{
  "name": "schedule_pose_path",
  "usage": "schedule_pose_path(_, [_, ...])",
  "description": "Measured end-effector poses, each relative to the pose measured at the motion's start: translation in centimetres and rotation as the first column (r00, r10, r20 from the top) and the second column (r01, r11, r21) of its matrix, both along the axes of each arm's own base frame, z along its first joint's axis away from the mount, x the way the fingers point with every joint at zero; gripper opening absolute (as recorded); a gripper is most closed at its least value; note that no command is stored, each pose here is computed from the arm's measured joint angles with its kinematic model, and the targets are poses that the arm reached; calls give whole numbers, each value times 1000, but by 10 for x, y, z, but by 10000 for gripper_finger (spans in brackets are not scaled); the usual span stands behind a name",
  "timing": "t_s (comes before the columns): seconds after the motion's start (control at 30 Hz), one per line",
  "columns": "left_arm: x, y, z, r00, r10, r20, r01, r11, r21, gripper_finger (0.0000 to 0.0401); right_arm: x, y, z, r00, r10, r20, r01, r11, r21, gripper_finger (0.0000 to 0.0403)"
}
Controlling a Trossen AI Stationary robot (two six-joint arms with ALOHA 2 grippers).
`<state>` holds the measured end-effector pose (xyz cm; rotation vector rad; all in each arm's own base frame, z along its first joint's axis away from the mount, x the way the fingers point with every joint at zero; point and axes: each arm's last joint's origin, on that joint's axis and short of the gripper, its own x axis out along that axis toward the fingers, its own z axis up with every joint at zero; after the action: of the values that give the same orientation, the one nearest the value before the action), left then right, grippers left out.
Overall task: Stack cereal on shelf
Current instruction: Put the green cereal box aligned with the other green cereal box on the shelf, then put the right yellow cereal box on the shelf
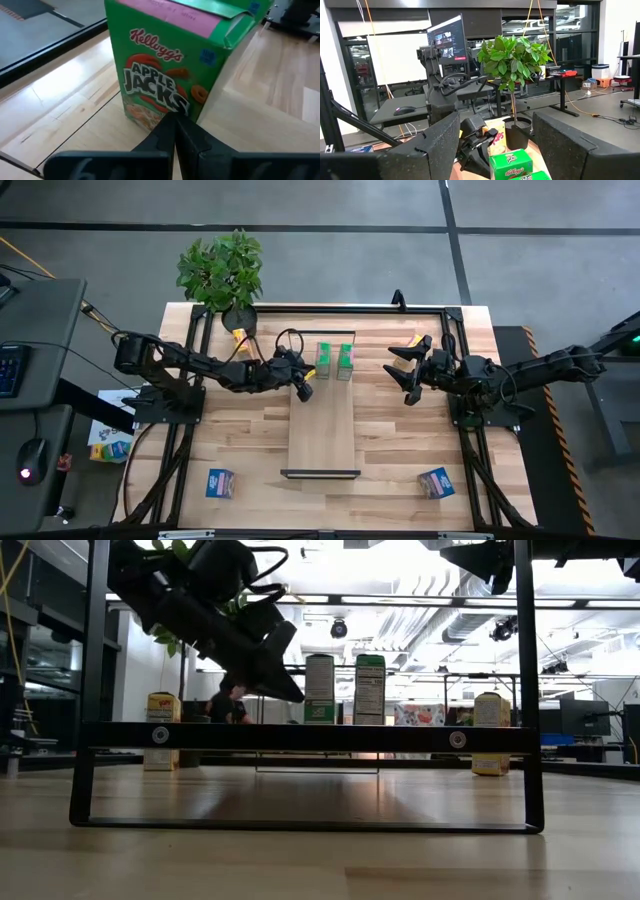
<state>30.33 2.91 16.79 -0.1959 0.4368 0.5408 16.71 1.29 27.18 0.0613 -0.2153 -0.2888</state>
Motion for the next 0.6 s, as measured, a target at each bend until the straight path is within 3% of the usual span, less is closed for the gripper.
schedule_pose_path(0.17, [-3, 1, 7, 1000, 5, -7, -5, 999, 33, 0, 0, 0, 0, 1000, 0, -1, 0, 1000, 0, 241])
schedule_pose_path(0.3, [-17, -1, 32, 1000, -1, 12, 1, 998, 69, 0, 0, 0, -1, 1000, 0, -8, 0, 1000, -1, 241])
schedule_pose_path(0.47, [-43, -14, 69, 994, -51, 100, 42, 995, 88, 0, 0, 0, -1, 1000, 1, -6, -1, 1000, 4, 241])
schedule_pose_path(0.6, [-71, -28, 77, 966, -126, 225, 98, 986, 132, 0, 0, 0, -1, 1000, 4, -5, -4, 1000, 7, 241])
